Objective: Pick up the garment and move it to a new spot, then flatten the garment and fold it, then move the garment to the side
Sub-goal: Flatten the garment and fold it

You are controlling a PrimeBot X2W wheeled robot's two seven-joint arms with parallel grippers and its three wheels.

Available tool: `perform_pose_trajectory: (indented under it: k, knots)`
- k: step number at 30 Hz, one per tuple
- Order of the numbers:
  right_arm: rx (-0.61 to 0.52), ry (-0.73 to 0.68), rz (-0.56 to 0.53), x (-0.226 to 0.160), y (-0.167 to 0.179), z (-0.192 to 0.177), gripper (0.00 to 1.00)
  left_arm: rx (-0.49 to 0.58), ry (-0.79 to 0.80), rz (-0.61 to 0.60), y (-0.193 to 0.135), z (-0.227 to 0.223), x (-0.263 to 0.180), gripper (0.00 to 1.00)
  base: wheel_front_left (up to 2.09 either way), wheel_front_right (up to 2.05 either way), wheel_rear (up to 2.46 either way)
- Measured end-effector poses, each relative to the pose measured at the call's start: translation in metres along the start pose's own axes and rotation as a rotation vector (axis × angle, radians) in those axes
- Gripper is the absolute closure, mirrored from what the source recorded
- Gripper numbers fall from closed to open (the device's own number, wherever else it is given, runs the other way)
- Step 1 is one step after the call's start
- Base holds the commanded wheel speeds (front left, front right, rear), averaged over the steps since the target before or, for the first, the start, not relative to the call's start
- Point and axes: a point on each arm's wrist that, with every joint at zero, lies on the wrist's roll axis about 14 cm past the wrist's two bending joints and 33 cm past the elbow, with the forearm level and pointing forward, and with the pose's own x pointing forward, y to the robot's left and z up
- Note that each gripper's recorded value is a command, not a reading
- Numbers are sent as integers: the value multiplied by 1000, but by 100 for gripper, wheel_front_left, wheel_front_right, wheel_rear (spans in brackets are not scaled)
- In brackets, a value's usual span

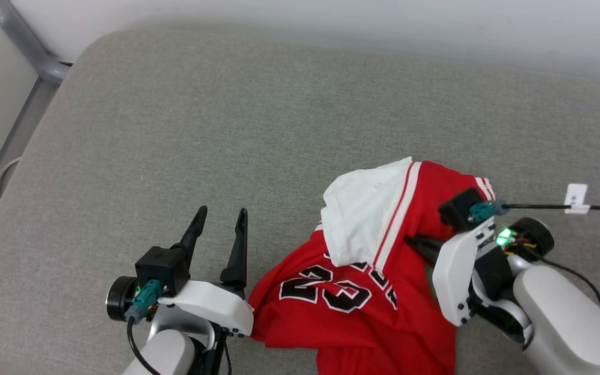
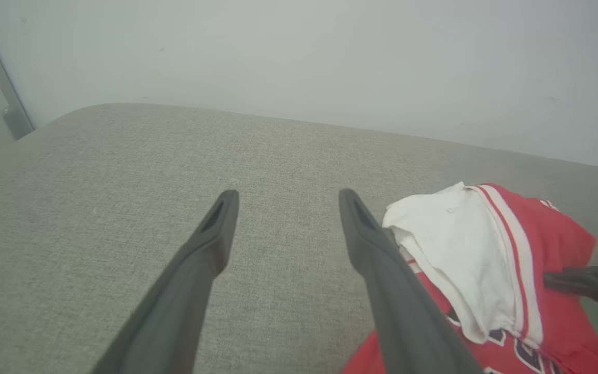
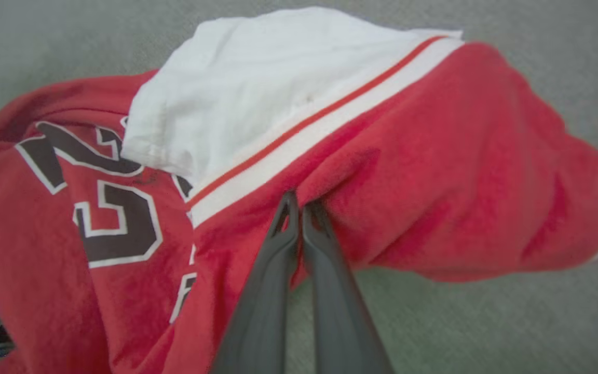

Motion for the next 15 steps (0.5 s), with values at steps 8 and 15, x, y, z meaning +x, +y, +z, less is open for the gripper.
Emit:
perform_pose_trajectory:
  k: [8,15]
  knots:
    - [68,-249,-134,-39,-42,52,100,3,-21,-28,-8,6,2,0,0,0,0]
    - [362,-269,-350,-88,-95,-14,100,5,-28,-63,-17,8,0,0,0,0,0]
